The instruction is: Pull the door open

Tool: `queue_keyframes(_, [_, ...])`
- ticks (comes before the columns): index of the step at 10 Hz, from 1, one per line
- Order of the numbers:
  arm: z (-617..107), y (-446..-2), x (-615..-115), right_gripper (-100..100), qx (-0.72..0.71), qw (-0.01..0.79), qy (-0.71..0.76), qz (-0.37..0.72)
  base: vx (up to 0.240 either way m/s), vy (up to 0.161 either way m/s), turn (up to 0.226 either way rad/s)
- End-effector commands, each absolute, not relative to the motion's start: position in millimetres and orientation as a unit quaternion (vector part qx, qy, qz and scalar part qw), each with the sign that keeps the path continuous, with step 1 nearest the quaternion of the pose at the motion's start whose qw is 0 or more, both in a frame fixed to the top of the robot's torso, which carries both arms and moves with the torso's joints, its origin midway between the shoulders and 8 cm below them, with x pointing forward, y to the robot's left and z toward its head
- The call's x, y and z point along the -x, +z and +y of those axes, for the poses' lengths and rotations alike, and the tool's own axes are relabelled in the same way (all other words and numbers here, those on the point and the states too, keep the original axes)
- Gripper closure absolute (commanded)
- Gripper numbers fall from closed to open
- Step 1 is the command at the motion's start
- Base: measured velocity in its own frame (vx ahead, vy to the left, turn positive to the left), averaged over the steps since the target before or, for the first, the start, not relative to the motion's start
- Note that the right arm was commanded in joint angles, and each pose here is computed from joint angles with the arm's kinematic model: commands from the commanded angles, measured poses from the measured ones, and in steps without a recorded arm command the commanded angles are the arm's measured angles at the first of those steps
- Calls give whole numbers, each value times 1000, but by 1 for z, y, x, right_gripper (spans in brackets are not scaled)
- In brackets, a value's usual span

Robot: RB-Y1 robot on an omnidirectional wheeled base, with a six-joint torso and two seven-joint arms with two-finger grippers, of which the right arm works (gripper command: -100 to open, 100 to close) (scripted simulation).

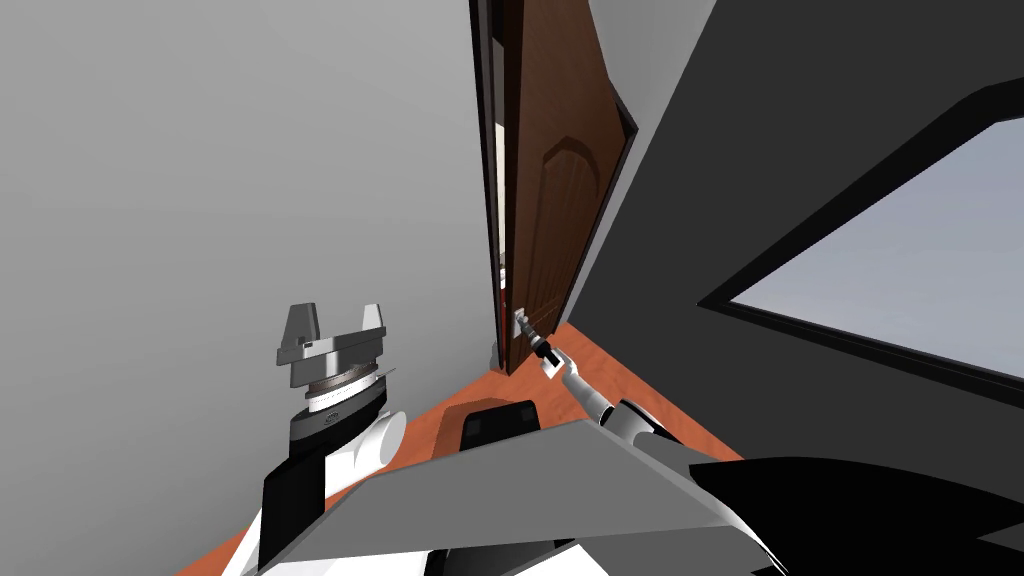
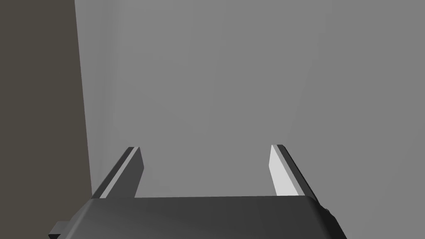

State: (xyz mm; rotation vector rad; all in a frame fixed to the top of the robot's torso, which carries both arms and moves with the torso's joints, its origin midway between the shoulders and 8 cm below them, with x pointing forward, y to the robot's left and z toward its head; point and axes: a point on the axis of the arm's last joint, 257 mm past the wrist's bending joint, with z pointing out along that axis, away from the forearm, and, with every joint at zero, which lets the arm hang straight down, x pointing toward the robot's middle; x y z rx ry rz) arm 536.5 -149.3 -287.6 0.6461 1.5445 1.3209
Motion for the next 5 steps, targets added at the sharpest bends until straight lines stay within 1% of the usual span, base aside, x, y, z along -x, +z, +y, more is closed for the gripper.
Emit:
queue_keyframes(1, [-137,-277,-540,100,-280,464,572,617,-53,-49,45])
queue_keyframes(2, [-142,-284,-537,-100,-257,483,548,633,-32,-34,-13])
queue_keyframes(5, [-142,-284,-535,-100,-227,502,530,645,-17,-14,-28])
